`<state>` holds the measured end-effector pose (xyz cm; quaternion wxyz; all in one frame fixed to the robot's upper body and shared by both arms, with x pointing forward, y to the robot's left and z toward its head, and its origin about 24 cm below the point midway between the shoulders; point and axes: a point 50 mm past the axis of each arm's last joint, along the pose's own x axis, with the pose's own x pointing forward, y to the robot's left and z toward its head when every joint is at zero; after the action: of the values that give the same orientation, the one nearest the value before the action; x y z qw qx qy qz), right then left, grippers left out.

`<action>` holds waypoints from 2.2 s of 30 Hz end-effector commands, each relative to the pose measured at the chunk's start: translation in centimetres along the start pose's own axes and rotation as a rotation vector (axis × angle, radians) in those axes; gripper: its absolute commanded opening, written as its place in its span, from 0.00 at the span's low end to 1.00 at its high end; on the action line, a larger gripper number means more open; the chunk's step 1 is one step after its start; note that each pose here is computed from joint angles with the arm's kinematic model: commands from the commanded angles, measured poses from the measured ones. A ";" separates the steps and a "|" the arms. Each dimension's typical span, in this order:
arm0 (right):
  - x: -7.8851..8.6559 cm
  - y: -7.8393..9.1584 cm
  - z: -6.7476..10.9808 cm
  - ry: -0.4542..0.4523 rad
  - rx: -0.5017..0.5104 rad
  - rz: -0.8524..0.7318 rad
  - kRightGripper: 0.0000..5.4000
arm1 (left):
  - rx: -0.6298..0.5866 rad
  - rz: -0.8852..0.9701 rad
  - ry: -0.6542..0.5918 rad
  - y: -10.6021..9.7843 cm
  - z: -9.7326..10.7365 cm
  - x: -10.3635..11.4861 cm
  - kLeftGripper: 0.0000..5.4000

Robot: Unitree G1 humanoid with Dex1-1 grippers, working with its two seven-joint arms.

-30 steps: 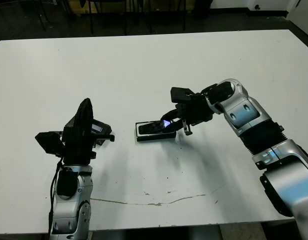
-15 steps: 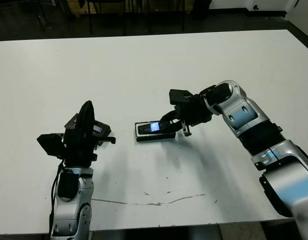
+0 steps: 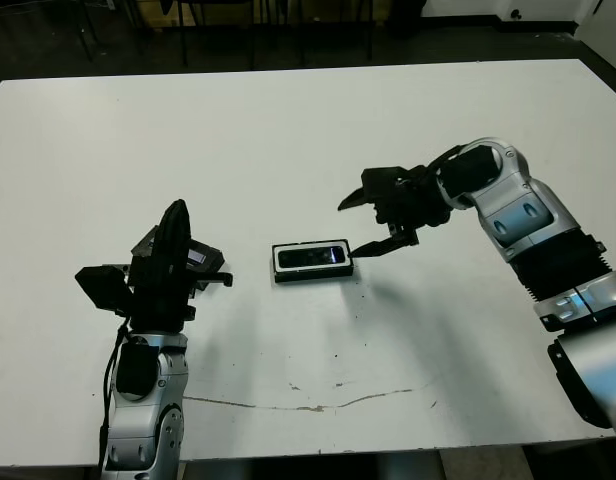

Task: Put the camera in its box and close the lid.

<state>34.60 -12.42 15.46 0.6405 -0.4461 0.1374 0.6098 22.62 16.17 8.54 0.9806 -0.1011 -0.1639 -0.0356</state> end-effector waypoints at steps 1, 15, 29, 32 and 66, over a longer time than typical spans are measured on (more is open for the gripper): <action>-1.1 -0.1 -0.8 0.011 0.048 -0.079 0.83 | 0.010 0.004 0.032 0.3 -0.5 -0.1 0.00; -2.7 4.2 -2.2 -0.344 0.403 -0.631 0.84 | 0.096 -0.019 -0.021 1.8 1.6 0.0 0.00; -3.4 6.8 -1.3 -0.380 0.438 -0.606 0.35 | 0.732 -0.435 0.064 2.1 14.8 7.9 0.00; -3.4 6.7 -1.2 -0.398 0.452 -0.602 0.25 | 0.803 -0.548 0.184 1.4 15.3 9.8 0.00; -4.0 7.4 -1.0 -0.335 0.406 -0.580 0.00 | 1.007 -1.016 1.170 3.1 1.5 13.4 0.00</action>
<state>27.63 -16.49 15.43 0.8758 -0.2153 0.0003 0.4320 35.47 18.83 15.01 0.7096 0.4623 0.3194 -0.4251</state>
